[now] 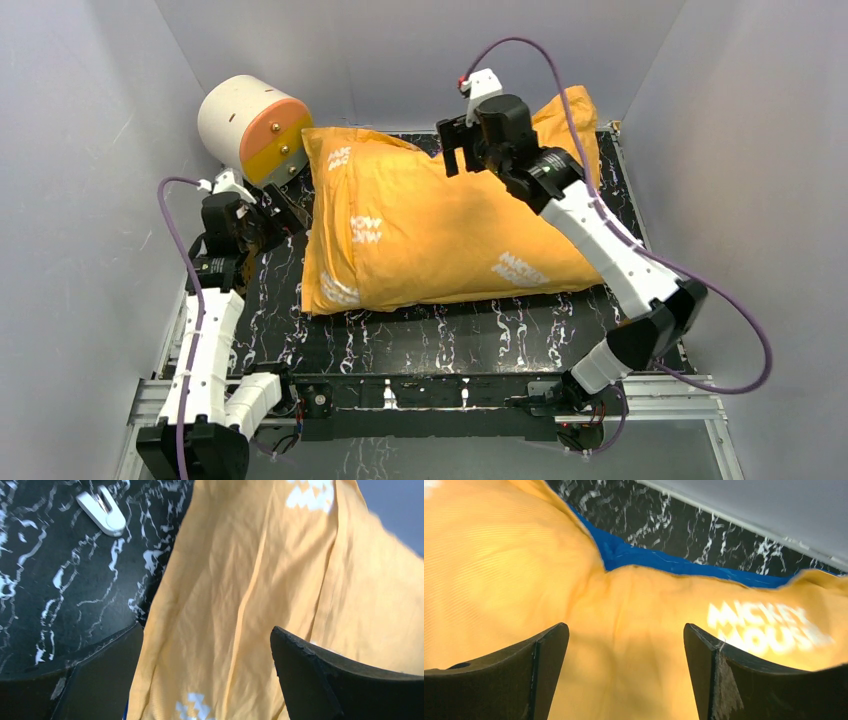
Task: Remove the pillowcase from the pillow
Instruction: Turn over the pillow at the center of the board.
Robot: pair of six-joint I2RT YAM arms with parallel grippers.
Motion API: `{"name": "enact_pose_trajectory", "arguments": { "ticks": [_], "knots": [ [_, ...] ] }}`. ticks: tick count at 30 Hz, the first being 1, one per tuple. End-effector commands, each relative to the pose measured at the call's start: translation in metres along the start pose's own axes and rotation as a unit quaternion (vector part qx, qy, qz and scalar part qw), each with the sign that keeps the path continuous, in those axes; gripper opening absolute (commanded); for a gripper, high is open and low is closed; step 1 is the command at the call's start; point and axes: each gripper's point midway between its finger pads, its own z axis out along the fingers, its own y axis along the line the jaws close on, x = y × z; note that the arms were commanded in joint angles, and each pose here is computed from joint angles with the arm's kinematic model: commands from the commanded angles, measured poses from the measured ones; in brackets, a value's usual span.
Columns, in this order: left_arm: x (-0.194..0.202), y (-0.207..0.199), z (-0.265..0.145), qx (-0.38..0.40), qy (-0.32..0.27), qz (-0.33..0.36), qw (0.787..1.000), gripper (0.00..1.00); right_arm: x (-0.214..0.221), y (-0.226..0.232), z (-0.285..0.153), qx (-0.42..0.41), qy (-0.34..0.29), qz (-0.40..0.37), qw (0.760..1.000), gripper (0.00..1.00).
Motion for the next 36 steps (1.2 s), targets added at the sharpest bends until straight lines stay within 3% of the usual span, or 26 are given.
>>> {"name": "enact_pose_trajectory", "arguments": {
  "ticks": [1,6,11,14,18,20,21,25,30,36],
  "knots": [
    [0.026,-0.009,0.009,0.044,0.057,-0.003,0.997,0.98,-0.001,-0.003,-0.021,-0.006,-0.014,0.030,0.999,0.96],
    [0.055,-0.016,0.020,0.082,0.113,-0.021,0.990,0.98,0.050,0.025,-0.015,-0.074,0.015,0.072,0.995,0.97],
    [0.087,-0.015,0.025,0.101,0.168,-0.039,0.980,0.98,0.191,0.020,0.028,-0.001,0.180,0.107,0.978,0.95],
    [0.106,-0.008,0.031,0.097,0.197,-0.052,0.974,0.98,0.243,0.012,0.032,0.052,0.246,0.120,0.961,0.76],
    [0.134,-0.014,0.039,0.137,0.240,-0.089,0.957,0.96,0.239,0.012,0.029,0.051,0.219,0.143,0.964,0.35],
    [0.142,-0.025,0.039,0.177,0.263,-0.107,0.942,0.86,0.226,0.015,0.024,0.035,0.194,0.155,0.968,0.14],
    [0.144,-0.030,0.039,0.196,0.271,-0.115,0.935,0.79,0.221,0.018,0.021,0.023,0.184,0.160,0.969,0.09],
    [0.146,-0.047,0.029,0.236,0.285,-0.105,0.923,0.50,0.200,0.034,0.009,-0.032,0.159,0.179,0.970,0.02],
    [0.144,-0.056,-0.001,0.261,0.270,-0.102,0.921,0.01,0.176,0.039,-0.011,-0.063,0.128,0.201,0.969,0.02],
    [0.153,-0.048,-0.024,0.245,0.253,-0.109,0.930,0.00,0.139,0.037,-0.038,-0.083,0.071,0.224,0.969,0.16]
  ]
}}
